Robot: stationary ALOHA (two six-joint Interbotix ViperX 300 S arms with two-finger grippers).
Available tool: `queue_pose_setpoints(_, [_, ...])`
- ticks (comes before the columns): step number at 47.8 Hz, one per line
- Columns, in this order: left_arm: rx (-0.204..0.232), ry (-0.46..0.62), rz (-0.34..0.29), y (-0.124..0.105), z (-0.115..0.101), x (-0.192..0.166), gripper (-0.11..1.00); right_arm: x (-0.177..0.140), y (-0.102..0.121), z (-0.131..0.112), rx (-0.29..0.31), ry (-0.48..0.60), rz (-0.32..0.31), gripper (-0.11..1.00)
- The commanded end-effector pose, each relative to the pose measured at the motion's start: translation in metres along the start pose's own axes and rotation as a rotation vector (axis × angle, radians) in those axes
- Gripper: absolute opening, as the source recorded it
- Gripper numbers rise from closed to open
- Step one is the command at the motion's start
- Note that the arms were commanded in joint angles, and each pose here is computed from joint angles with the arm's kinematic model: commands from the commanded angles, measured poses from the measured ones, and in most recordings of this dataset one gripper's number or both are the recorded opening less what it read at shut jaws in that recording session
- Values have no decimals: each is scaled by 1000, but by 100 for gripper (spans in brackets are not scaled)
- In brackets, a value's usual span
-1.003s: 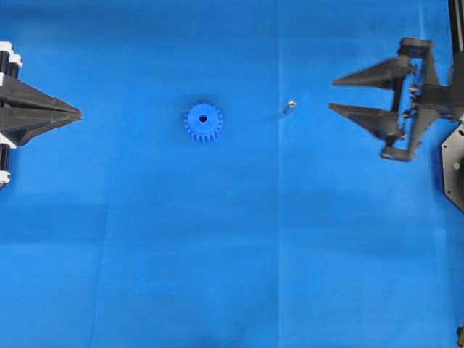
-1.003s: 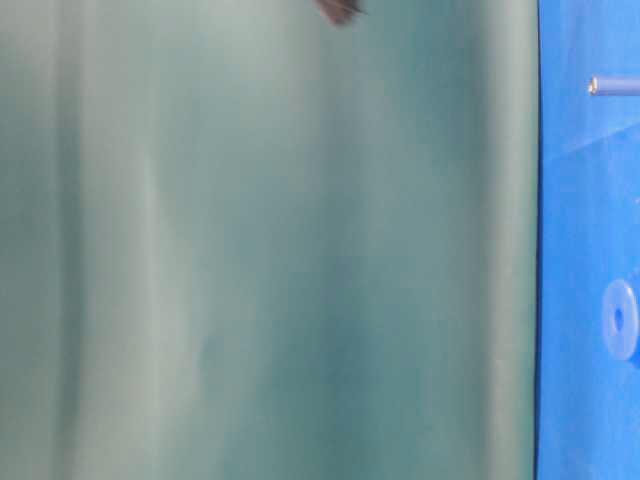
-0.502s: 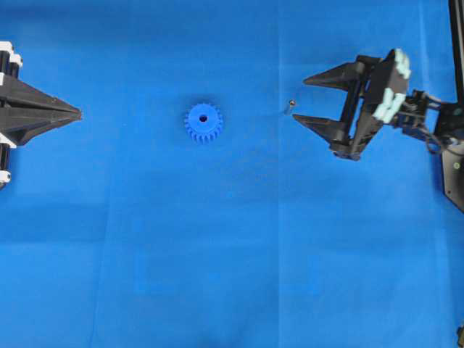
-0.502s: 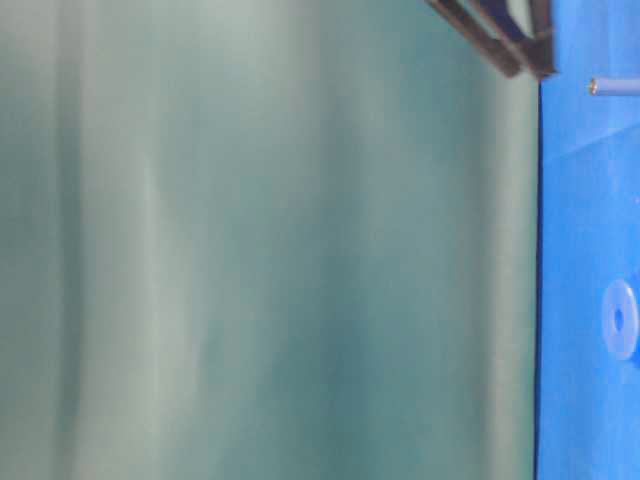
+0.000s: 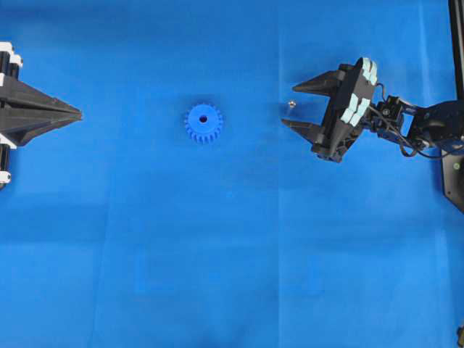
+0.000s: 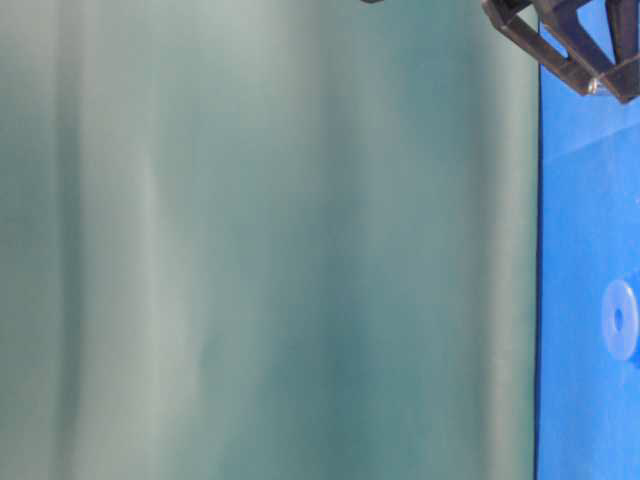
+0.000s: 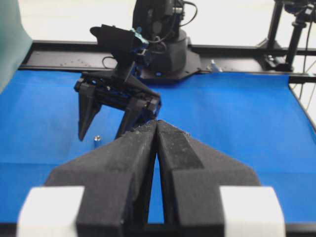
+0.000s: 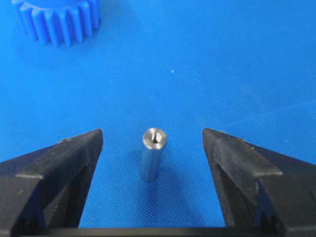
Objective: Insert the shaft placed at a random location into the center hole of the small gear at another random location.
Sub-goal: 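Lower the open right gripper around the upright silver shaft, then close the right gripper on the shaft and lift it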
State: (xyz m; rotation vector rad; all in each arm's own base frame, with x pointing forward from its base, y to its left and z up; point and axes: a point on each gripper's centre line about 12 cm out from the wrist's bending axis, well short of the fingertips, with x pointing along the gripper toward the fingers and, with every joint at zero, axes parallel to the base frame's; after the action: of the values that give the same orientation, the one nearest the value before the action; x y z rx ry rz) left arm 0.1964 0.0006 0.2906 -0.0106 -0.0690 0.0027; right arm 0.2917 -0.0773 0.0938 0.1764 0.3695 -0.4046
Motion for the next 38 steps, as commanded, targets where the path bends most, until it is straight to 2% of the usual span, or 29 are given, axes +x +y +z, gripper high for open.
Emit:
queue_pose_setpoints(1, [0, -11, 3, 1, 3, 1, 0, 2, -1, 8, 17, -35, -12, 68])
queue_pose_setpoints(7, [0, -11, 1, 0, 3, 1, 0, 2, -1, 8, 18, -36, -13, 67])
queue_pose_setpoints(11, [0, -11, 3, 1, 3, 1, 0, 2, -1, 8, 16, -36, -13, 60])
queue_pose_setpoints(20, [0, -9, 3, 1, 3, 1, 0, 0, -1, 10, 5, -61, -12, 15])
queue_pose_setpoints(24, [-1, -11, 1, 0, 3, 1, 0, 0, -1, 9, 2, -60, -11, 2])
queue_pose_setpoints(38, [-1, -9, 3, 1, 3, 1, 0, 1, 1, 10, 3, -40, -2, 2])
